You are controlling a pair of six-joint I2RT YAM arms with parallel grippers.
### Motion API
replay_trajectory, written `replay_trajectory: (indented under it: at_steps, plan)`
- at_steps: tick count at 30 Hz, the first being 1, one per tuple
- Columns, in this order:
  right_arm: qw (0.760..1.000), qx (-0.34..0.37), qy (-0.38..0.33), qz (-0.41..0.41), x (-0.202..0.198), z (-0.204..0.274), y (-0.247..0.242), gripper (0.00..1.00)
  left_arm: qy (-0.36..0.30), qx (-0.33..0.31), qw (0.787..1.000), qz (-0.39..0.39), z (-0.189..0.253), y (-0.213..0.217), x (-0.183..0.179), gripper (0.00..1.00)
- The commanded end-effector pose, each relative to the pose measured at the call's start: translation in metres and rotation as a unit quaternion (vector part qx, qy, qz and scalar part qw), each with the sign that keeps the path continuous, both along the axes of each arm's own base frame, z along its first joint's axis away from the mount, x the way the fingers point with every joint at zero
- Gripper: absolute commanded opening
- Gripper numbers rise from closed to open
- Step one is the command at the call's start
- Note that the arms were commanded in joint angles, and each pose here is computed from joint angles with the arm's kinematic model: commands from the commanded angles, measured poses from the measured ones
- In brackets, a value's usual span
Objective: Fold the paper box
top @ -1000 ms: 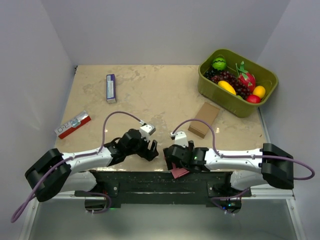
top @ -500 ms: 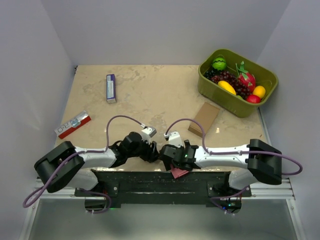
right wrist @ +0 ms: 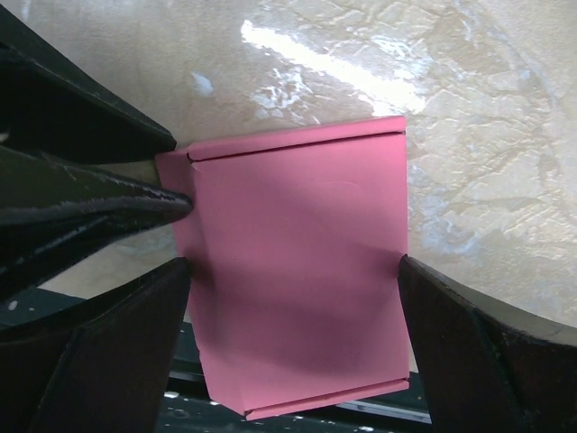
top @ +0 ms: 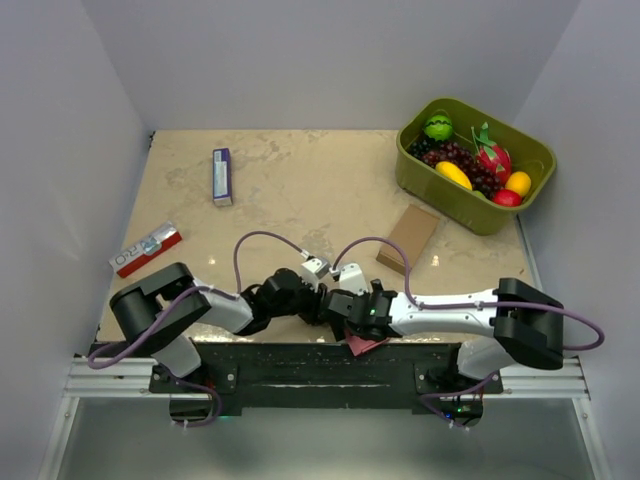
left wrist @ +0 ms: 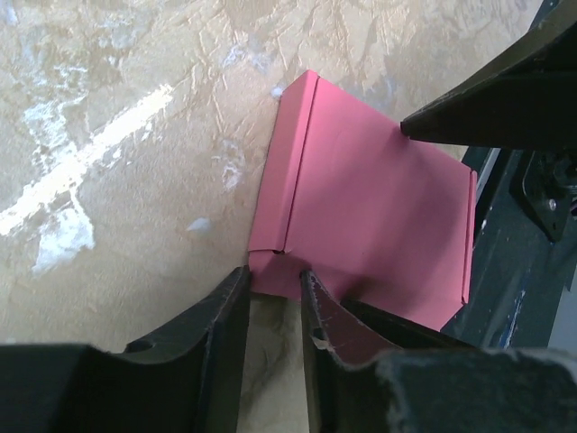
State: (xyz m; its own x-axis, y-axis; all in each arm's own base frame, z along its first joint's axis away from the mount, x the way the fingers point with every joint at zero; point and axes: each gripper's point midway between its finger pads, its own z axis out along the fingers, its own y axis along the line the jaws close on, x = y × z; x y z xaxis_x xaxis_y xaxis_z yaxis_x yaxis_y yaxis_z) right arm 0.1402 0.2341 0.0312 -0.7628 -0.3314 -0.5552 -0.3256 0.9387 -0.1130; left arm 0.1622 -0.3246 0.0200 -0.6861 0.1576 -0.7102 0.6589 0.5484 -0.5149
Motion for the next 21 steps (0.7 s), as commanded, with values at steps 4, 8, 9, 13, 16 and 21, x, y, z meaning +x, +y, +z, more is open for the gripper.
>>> replay_trajectory:
  at_steps: [4, 8, 9, 13, 16, 21]
  plan:
    - [0.996, 0.060, 0.058, 0.009, -0.021, -0.019, 0.017, 0.99, -0.009, 0.015, 0.999, -0.029, -0.020, -0.010, -0.020, 0.24]
    - [0.996, 0.069, 0.064, -0.002, -0.023, -0.021, 0.017, 0.98, -0.027, 0.002, 0.999, -0.032, -0.013, -0.015, -0.018, 0.26]
    - [0.996, 0.066, 0.063, -0.005, -0.023, -0.021, 0.015, 0.99, -0.033, 0.004, 0.999, -0.025, -0.010, -0.013, -0.015, 0.27]
    - [0.997, 0.055, 0.047, -0.019, -0.017, -0.010, 0.009, 0.99, -0.047, 0.035, 0.998, -0.002, -0.013, 0.008, -0.008, 0.41]
    - [0.998, 0.049, 0.032, -0.029, -0.012, 0.004, 0.004, 0.99, -0.056, 0.044, 0.997, 0.015, -0.007, 0.020, -0.006, 0.58]
    - [0.997, 0.065, 0.017, -0.043, -0.006, 0.031, 0.001, 0.99, -0.055, 0.040, 0.997, 0.033, 0.001, 0.030, -0.008, 0.61]
